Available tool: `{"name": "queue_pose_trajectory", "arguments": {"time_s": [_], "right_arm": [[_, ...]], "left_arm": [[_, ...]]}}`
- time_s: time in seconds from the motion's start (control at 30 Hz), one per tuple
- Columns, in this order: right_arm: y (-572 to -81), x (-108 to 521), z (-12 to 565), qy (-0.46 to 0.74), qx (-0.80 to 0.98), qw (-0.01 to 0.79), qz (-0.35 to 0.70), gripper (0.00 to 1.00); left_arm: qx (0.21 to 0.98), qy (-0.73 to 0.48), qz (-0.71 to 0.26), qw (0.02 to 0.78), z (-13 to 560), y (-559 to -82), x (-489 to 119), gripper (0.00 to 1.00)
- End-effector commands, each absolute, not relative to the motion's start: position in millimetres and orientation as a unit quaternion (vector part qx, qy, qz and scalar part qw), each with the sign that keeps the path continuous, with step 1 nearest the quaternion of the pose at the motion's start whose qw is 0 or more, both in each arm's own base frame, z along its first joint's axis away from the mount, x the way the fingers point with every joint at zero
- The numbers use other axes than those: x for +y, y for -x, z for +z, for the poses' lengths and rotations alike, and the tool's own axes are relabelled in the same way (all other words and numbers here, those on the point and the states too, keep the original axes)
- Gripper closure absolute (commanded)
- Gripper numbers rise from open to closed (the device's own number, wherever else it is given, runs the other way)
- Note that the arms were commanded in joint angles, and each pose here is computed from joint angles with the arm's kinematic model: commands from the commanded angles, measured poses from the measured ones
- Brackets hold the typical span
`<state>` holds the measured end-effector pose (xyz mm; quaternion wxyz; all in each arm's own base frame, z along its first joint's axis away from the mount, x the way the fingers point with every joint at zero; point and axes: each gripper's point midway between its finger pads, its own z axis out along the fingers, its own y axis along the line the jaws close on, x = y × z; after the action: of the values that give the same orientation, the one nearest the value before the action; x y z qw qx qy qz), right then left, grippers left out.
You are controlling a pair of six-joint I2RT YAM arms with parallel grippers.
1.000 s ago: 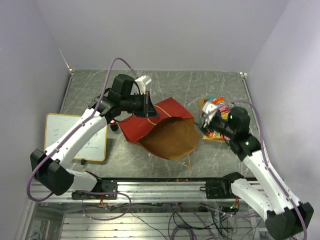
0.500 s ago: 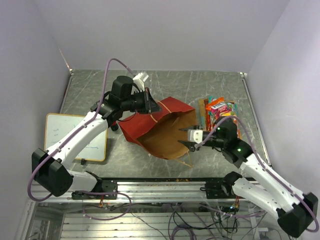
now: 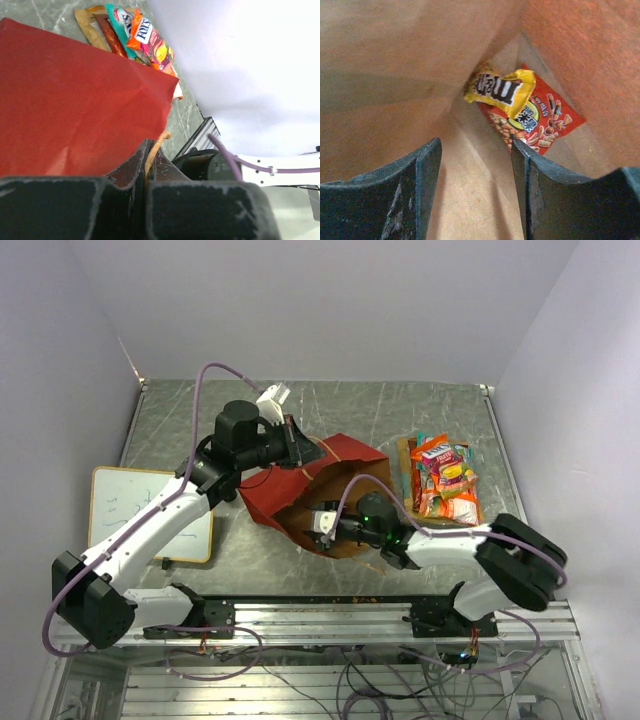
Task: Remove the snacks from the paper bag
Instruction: Take out the snack from the paper bag.
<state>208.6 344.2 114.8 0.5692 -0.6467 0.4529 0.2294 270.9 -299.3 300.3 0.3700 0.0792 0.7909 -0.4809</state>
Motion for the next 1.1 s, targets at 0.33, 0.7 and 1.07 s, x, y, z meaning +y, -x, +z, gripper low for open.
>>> {"name": "queue_pose_trajectory", "arguments": {"time_s": [0.33, 0.7, 1.07], "right_arm": [[-262.9, 405.1, 143.8, 0.491, 0.473, 0.683, 0.261, 0.39], [-277.0, 424.3, 111.6, 0.479, 0.501, 0.669, 0.266, 0.59], [-268.0, 405.8, 121.7, 0.485, 0.515, 0.660, 0.254, 1.00]], "left_arm": [[0.756, -0.101, -0.499, 0.413, 325.6, -256.4, -305.3, 0.93], [0.764, -0.096, -0.487, 0.413, 326.0, -246.4, -296.7, 0.93], [0.774, -0.080, -0.459, 0.429, 321.1, -251.3, -285.6, 0.93]]}}
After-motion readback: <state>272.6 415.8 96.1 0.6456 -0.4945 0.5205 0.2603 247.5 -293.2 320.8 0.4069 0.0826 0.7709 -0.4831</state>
